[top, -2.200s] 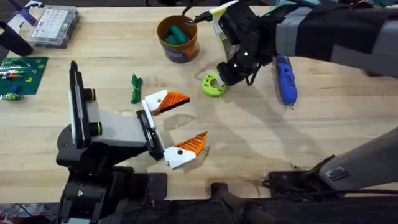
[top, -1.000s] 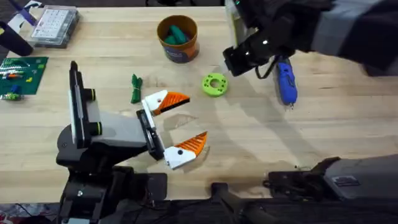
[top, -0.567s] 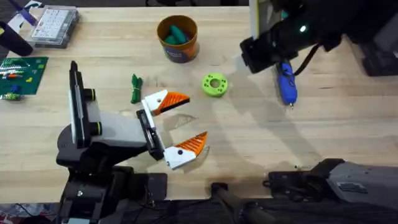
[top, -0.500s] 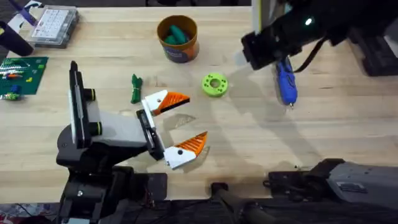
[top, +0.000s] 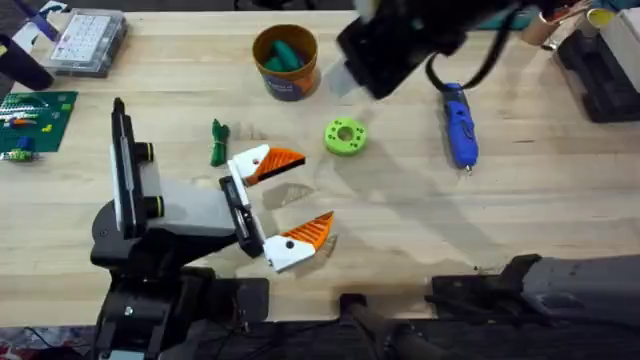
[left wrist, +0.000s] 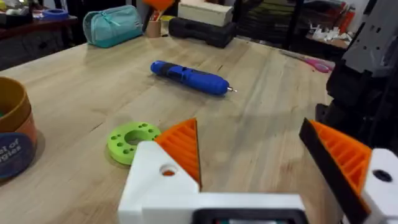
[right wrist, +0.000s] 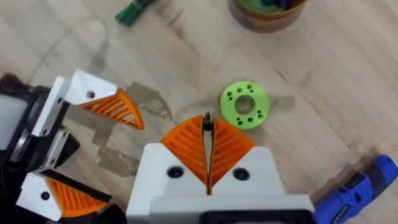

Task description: Pick up the gripper from the table and insert it into the empty holder that is missing its gripper. Then pick up a screw, insert it into the mounting hole, and use the screwdriver to tighten it. Finally, clean up the table by picking up the vegetable and placing it into the bucket.

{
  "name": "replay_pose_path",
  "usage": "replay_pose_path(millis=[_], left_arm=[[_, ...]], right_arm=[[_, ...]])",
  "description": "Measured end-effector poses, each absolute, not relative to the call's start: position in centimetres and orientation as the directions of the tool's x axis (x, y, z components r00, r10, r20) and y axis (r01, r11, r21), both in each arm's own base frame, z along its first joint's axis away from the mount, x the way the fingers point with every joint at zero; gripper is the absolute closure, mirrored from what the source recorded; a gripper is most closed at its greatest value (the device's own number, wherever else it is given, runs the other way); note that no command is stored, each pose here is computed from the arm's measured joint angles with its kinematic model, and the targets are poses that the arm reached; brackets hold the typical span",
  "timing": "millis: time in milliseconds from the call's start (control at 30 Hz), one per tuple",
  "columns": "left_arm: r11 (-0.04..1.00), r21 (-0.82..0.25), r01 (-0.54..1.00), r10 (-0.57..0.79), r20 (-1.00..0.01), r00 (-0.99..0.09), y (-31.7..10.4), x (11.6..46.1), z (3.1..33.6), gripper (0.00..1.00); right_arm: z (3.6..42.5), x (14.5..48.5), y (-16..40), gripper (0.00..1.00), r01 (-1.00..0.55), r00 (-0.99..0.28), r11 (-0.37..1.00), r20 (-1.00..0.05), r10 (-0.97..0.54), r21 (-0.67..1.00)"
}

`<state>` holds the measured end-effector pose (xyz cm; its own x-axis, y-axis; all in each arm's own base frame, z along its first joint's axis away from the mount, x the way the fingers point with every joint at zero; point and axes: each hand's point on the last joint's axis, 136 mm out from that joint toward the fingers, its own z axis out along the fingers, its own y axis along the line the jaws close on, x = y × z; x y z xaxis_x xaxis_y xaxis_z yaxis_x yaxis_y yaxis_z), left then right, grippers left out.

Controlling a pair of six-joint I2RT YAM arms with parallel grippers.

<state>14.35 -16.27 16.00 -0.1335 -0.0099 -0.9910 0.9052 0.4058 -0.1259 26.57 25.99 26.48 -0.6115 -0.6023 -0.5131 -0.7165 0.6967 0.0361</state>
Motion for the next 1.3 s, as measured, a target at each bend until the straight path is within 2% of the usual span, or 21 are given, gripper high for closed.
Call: replay_pose_path(millis=[133,367,433,467,500,667,1300], left_arm=[[0.406,-0.126,0.905,-0.010,-0.991,-0.133,-16.3,14.3,16.0,0.014],[0.406,-0.126,0.905,-0.010,-0.991,-0.133,-16.3,14.3,16.0,0.013],[0.406,-0.126,0.905,-0.010,-0.991,-0.133,-16.3,14.3,16.0,0.015],[0.406,-0.126,0.905,-0.010,-0.991,-0.133,-16.3,14.3,16.0,0.014],[0.406,-0.126,0.905,-0.010,-0.991,-0.133,-16.3,14.3,16.0,0.014],[0.406,-0.126,0.905,-0.010,-0.991,-0.133,-16.3,14.3,16.0,0.014],[0.406,-0.126,0.905,-0.010,-0.991,-0.134,-16.3,14.3,16.0,0.014]], right_arm=[[26.0,26.2,28.2,0.994,-0.766,-0.576,0.642,-0.474,-0.666,0.027],[26.2,25.2,33.1,0.994,-0.852,-0.474,0.523,-0.484,-0.735,0.040],[26.3,24.3,33.8,0.994,-0.873,-0.444,0.486,-0.481,-0.756,0.043],[25.6,21.6,33.6,0.994,-0.913,-0.386,0.405,-0.421,-0.821,0.046],[25.5,21.0,33.5,0.994,-0.923,-0.367,0.382,-0.405,-0.837,0.047],[25.3,19.4,34.0,0.994,-0.952,-0.294,0.305,-0.392,-0.872,0.035],[25.7,19.0,35.1,0.994,-0.968,-0.231,0.250,-0.422,-0.876,0.011]])
